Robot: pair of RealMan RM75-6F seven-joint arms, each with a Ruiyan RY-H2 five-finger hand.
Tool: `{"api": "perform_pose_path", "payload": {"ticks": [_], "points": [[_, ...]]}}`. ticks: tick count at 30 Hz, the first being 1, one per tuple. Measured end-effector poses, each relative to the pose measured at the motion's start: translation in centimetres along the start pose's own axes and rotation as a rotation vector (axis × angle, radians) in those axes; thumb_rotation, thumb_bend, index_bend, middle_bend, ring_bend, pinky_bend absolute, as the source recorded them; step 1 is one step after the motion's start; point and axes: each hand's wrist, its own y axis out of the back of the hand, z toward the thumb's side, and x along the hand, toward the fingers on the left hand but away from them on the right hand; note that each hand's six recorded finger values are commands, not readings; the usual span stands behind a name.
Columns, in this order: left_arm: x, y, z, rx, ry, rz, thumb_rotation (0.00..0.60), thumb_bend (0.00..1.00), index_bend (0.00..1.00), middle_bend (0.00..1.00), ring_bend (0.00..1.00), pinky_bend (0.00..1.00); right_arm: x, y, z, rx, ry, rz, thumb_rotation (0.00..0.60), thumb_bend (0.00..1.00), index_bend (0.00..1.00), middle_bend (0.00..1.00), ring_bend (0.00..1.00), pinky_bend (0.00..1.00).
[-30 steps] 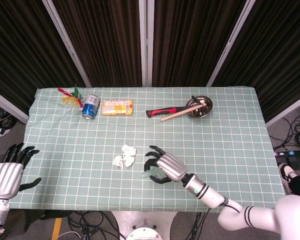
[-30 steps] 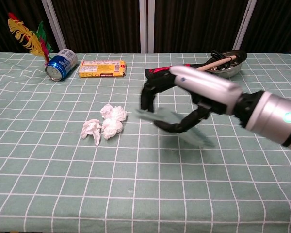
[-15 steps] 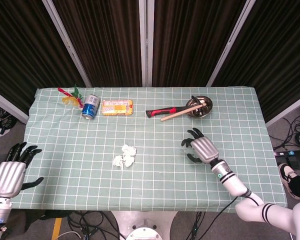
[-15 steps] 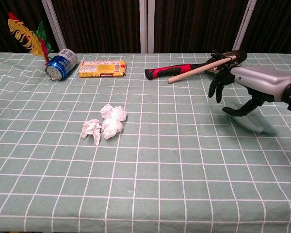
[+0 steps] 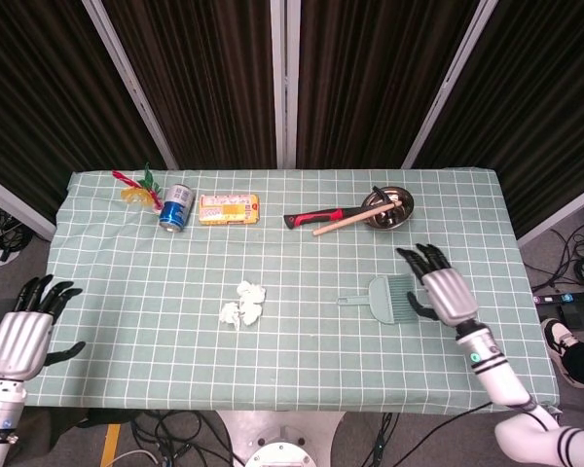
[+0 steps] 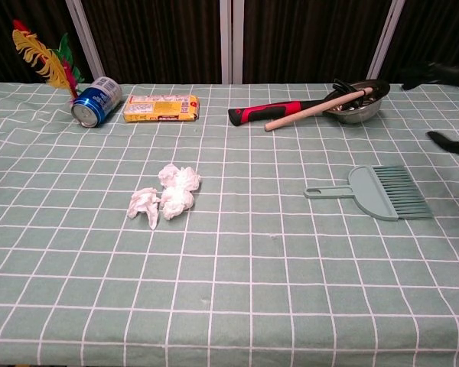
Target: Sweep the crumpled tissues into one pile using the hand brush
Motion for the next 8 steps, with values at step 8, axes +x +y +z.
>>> {"api": "perform_pose_path", "payload": {"ticks": [8], "points": [[0.8,-1.1,0.3,0.014,0.005,0.014,0.600,0.00,0.21,0.16,0.05,0.07,11.8,4.9,-5.9,-0.019,-0.220,-0.175,0.600,0.37,0.00,0.08,0.00,0.00]]}}
